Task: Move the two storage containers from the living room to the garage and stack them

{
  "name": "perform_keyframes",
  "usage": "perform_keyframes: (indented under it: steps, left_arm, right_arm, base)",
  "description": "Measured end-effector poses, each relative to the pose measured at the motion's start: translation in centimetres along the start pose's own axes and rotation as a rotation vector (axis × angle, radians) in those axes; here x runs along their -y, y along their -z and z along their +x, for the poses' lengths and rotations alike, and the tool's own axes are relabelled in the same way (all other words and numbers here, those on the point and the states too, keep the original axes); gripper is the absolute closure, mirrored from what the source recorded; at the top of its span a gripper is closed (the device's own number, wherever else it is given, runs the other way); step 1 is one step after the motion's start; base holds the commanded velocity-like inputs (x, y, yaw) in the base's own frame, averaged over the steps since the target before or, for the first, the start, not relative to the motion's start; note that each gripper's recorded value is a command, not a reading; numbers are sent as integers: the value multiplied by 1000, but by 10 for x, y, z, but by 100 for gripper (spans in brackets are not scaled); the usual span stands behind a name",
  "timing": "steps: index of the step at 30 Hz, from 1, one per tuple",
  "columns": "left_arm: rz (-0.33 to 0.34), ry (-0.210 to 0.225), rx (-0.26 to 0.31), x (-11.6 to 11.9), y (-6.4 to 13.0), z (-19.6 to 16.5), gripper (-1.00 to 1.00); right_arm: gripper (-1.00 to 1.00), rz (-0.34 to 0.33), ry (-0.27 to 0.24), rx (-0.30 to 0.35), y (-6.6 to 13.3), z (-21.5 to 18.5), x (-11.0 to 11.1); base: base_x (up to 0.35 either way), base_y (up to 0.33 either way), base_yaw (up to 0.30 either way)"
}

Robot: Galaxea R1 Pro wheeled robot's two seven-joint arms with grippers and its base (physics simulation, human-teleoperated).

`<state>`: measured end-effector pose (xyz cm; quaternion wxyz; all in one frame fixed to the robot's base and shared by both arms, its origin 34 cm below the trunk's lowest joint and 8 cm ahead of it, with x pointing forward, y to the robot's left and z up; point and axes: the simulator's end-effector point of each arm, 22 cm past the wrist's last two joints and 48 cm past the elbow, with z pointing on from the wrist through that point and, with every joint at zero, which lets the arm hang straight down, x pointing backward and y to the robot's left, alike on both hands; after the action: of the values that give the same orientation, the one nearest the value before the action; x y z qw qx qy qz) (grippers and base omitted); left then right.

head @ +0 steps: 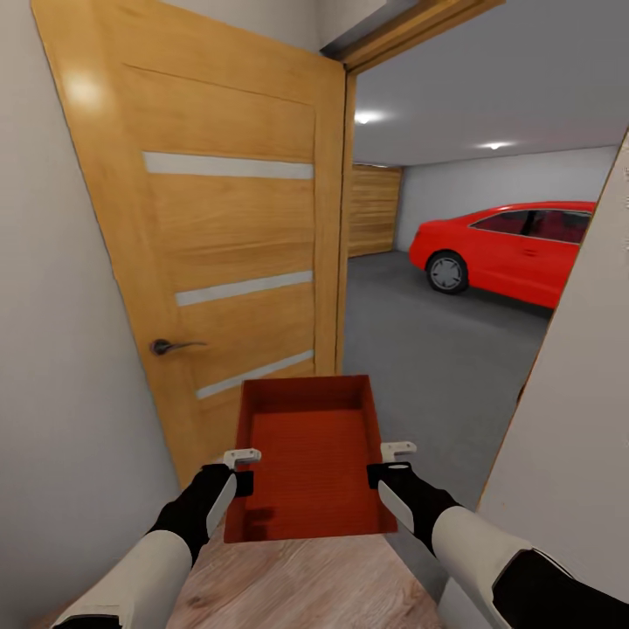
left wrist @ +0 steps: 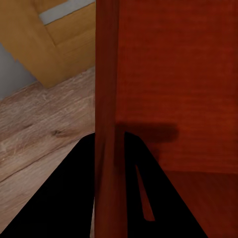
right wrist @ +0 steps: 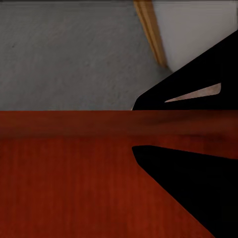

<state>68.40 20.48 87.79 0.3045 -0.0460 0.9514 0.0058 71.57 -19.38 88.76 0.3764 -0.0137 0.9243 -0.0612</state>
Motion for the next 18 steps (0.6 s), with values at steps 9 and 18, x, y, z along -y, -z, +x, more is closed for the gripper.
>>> perform_keyframes:
  steps: [9,18]
  left_arm:
    - [0,0,-1,0,0,0,100]
    - [0,0,0,0,0,0,100]
  right_arm:
    - [100,-1,1,-1,0,0,0]
    - [100,-1,0,0,0,0,0]
  base:
    - [90,257,-15]
    - [74,202,-50]
